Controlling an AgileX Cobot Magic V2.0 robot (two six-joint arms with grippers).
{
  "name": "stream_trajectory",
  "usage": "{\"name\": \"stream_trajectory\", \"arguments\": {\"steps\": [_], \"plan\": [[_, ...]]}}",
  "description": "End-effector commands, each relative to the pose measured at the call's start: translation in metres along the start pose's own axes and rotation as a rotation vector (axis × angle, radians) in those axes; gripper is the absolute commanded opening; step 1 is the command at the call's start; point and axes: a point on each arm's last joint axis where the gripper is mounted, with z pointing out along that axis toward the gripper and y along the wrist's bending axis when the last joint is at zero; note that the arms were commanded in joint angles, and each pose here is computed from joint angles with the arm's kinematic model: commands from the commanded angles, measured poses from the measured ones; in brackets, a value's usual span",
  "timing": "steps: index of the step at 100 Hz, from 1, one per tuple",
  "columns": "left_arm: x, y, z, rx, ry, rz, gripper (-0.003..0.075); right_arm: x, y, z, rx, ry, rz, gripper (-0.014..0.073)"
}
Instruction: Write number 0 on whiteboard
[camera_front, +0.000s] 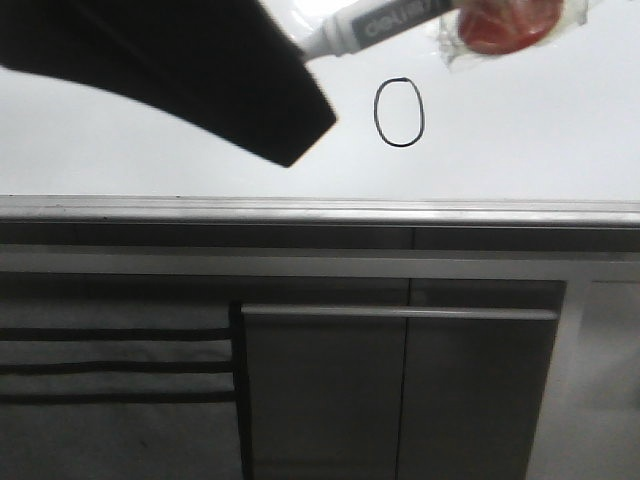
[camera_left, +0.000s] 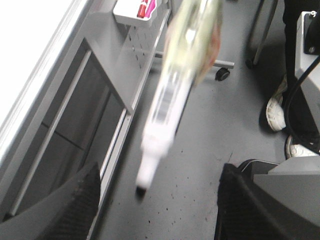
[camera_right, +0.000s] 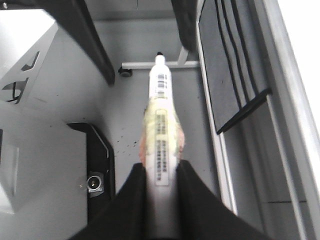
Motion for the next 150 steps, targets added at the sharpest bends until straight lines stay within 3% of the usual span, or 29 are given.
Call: {"name": "stream_trajectory", "arguments": {"steps": [1,35,50,82,99,110,117,137,150], "plan": [[-0.023,0.004,-0.006,-0.03,-0.105,0.003,0.046,-0.014,-0.003,-0.006,0.07,-0.087,-0.029,-0.0036],[-0.029,0.008,-0.002,-0.05,-0.127,0.003,0.0444,-0.016,-0.002,-0.005,0.076,-0.091,-0.109,-0.0036],[-0.03,0.009,-0.002,-0.06,-0.139,0.003,0.0355,-0.016,-0.002,-0.005,0.076,-0.091,-0.111,-0.0036],[-0.031,0.009,-0.002,-0.066,-0.146,0.003,0.0076,-0.017,-0.001,-0.005,0.063,-0.109,-0.098,-0.0036],[-0.031,0.009,-0.002,-0.066,-0.146,0.003,-0.0006,-0.019,0.001,-0.005,0.049,-0.124,-0.09,-0.0036],[-0.031,0.009,-0.002,-0.066,-0.146,0.003,-0.002,-0.019,0.001,-0.005,0.047,-0.13,-0.087,-0.0031],[-0.031,0.01,-0.003,-0.069,-0.148,0.001,-0.002,-0.019,0.0,-0.005,0.05,-0.131,-0.087,0.001],[-0.029,0.018,-0.004,-0.105,-0.152,-0.004,-0.002,-0.019,-0.005,-0.012,0.103,-0.115,-0.045,0.0283],[-0.021,0.041,-0.009,-0.185,-0.154,-0.099,-0.002,-0.021,-0.009,-0.038,0.227,-0.086,-0.005,0.0291]]}}
